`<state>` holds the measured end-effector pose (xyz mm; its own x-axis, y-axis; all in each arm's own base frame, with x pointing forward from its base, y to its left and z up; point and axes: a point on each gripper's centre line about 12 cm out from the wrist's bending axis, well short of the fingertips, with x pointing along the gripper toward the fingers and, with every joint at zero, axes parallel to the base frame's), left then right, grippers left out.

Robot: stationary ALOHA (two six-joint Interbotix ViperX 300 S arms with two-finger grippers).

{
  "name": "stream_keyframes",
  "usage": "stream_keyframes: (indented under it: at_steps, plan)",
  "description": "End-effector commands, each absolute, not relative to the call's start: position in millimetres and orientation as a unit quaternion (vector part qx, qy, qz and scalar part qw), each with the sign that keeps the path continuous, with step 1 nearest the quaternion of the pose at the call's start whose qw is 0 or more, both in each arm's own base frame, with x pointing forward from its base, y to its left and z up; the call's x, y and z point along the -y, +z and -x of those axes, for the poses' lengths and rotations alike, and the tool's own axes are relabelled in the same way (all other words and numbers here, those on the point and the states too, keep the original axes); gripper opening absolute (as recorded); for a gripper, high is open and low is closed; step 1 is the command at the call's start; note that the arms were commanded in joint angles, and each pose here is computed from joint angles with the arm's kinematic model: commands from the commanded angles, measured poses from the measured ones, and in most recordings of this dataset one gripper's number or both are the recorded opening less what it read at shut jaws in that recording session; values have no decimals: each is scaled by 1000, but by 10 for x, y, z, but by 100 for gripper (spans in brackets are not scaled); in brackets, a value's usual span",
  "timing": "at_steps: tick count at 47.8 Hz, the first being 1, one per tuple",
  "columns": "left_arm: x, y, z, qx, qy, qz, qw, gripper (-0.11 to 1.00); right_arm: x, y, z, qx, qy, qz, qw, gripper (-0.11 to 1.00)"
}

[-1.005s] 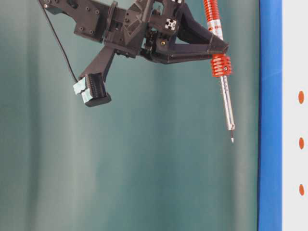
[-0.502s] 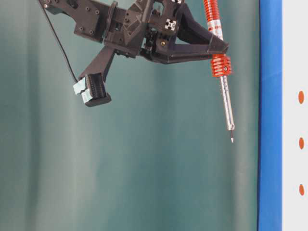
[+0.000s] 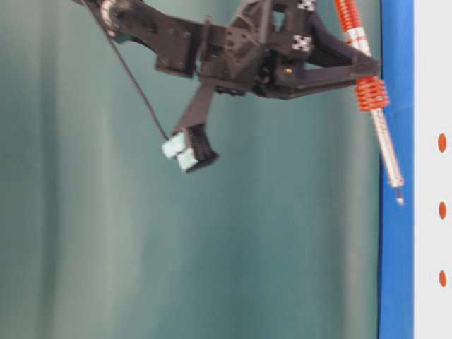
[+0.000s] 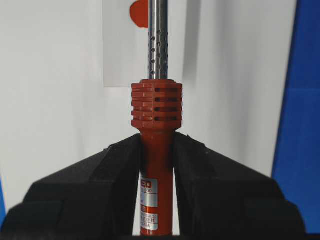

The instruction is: Touch the tip of the soldering iron to the mark.

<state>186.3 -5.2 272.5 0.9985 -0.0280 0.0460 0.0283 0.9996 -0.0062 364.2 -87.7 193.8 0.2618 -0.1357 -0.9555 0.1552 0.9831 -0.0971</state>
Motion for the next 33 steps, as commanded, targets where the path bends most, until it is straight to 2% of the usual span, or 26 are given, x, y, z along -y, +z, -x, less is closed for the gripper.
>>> stream_keyframes:
  at_steps: [1,20,33]
  plan:
    - [47,2765,-1875,30,-13,2,999,0,891,1978,-3700,-589,-93,-9,802,6]
    - [47,2761,-1875,28,-13,0,1000,0,908,1723,-3792,-601,-88,-8,794,6]
    - [50,2751,-1874,26,-13,0,1000,0,912,1707,-3815,-601,-88,-8,794,6]
